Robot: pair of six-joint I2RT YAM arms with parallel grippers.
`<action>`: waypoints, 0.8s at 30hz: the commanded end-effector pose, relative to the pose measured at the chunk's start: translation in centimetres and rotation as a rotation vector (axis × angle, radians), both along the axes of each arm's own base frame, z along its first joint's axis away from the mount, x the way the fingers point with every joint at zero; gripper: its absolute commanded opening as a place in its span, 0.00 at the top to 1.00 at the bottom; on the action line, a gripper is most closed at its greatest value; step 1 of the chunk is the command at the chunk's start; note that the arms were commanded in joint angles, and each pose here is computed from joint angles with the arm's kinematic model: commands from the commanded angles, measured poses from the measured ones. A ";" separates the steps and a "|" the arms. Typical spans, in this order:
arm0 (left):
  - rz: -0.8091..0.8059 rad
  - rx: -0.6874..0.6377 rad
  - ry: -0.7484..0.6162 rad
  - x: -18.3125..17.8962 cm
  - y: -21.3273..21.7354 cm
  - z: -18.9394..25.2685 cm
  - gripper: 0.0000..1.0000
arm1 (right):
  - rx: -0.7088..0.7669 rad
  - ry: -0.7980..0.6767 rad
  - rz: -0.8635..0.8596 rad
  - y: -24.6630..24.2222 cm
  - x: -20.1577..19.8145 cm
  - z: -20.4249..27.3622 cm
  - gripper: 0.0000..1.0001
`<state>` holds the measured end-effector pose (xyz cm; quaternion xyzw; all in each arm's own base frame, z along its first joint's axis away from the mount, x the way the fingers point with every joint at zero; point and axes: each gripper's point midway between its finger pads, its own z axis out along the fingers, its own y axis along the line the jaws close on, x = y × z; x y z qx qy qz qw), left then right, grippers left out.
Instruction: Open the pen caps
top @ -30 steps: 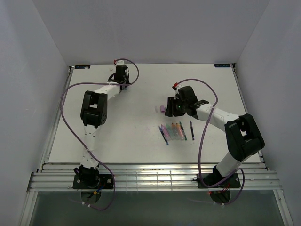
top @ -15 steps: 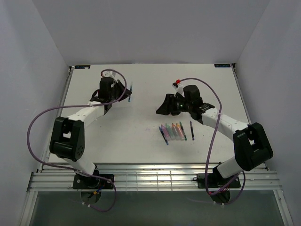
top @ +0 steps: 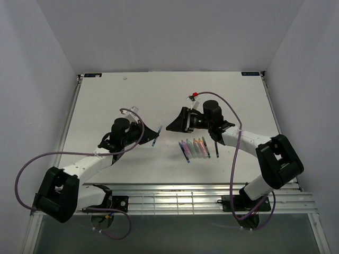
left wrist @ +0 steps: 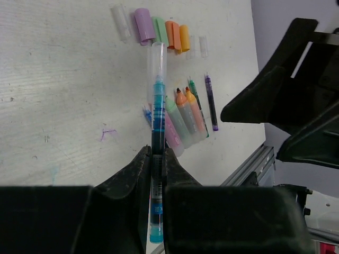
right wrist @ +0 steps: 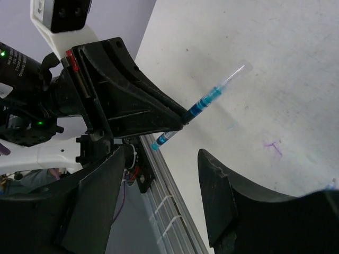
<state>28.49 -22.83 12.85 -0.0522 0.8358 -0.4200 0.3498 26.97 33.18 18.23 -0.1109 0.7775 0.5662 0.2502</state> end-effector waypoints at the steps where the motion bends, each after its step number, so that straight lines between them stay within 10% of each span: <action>1: -0.006 -0.057 -0.069 -1.1 0.2 1.8 1.00 | 0.069 0.010 0.036 1.3 -0.6 1.0 0.37; 24: -0.047 -0.111 -0.096 -4.0 0.4 2.4 1.00 | 0.083 0.126 0.020 4.5 0.9 -1.7 0.49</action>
